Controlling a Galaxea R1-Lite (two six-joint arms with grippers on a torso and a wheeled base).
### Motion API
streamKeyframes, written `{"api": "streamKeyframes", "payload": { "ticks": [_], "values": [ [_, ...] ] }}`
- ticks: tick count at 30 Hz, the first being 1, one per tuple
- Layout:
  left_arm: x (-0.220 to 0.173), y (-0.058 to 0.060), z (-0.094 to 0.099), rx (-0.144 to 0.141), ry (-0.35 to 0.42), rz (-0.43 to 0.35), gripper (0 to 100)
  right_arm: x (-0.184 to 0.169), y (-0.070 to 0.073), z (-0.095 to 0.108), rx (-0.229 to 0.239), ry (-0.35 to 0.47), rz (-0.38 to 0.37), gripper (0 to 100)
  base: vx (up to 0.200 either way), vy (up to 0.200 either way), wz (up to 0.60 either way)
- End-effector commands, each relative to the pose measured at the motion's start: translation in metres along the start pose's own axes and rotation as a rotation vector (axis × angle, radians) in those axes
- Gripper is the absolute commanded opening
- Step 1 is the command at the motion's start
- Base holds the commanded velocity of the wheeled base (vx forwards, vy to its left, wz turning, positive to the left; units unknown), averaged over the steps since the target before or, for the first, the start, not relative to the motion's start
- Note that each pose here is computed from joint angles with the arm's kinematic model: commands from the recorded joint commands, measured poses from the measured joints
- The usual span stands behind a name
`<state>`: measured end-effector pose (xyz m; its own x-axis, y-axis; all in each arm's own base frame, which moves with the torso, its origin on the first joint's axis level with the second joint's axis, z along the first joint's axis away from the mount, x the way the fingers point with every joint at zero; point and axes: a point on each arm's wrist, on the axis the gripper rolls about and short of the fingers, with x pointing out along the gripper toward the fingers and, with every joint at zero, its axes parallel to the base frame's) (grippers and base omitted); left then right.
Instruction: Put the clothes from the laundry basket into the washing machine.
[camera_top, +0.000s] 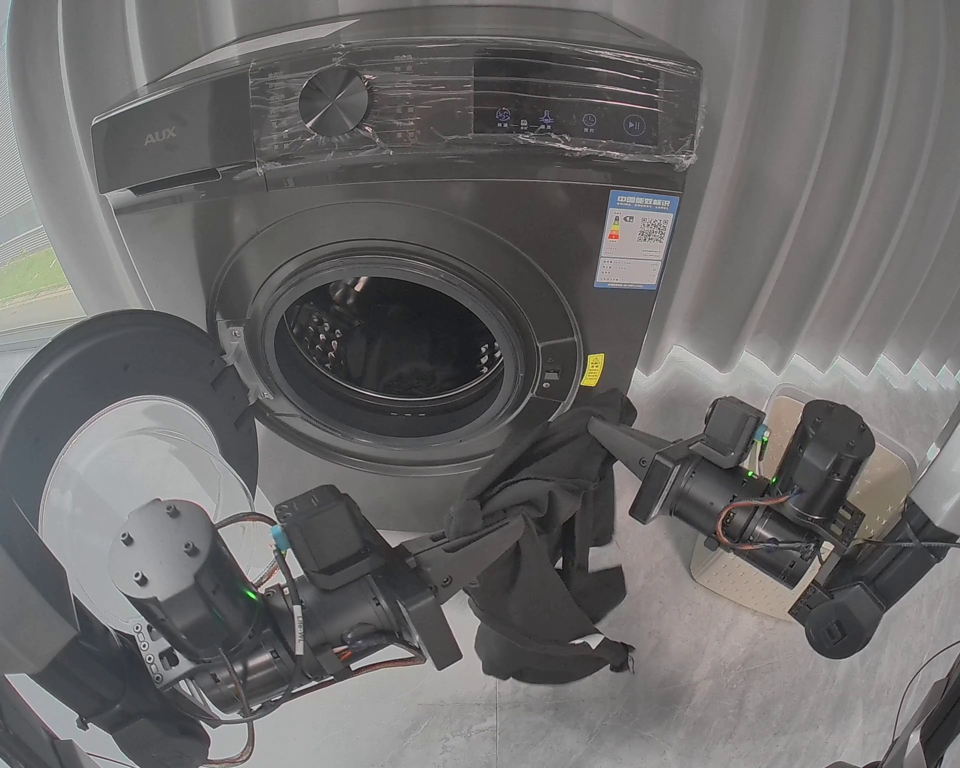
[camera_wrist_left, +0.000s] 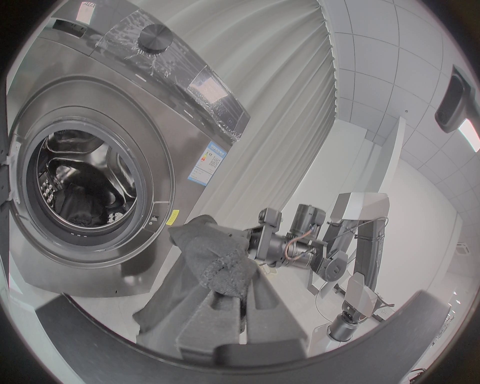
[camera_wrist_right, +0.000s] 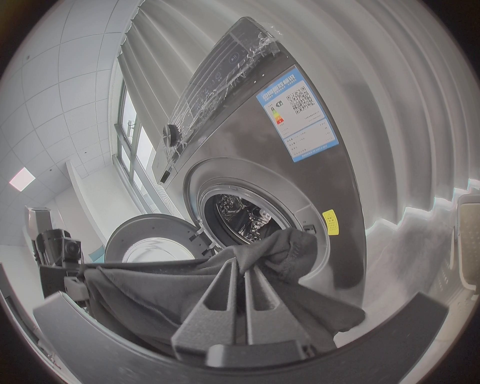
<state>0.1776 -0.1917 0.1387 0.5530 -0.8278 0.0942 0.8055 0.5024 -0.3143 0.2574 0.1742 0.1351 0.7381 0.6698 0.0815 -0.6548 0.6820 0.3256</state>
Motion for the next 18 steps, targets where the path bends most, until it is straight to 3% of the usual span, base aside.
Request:
{"api": "streamKeyframes", "payload": {
  "ticks": [1, 14, 15, 18],
  "values": [
    [-0.0041, -0.0043, 0.0093, 0.005, -0.035, -0.013, 0, -0.0014, -0.0026, -0.0113, 0.005, 0.033, -0.005, 0, 0.0, 0.0, 0.0],
    [-0.0042, -0.0048, 0.0105, 0.006, -0.041, -0.015, 0, -0.0091, 0.0, -0.0188, 0.01, 0.065, 0.022, 0, 0.0, 0.0, 0.0],
    [-0.0041, -0.0051, 0.0104, 0.006, -0.04, -0.016, 0, -0.0097, 0.001, -0.0191, 0.01, 0.067, 0.026, 100, 0.0, 0.0, 0.0],
    [-0.0037, -0.0049, 0.0111, 0.005, -0.044, -0.015, 0, -0.0106, 0.0005, -0.0192, 0.014, 0.06, 0.019, 100, 0.0, 0.0, 0.0]
  ]
}}
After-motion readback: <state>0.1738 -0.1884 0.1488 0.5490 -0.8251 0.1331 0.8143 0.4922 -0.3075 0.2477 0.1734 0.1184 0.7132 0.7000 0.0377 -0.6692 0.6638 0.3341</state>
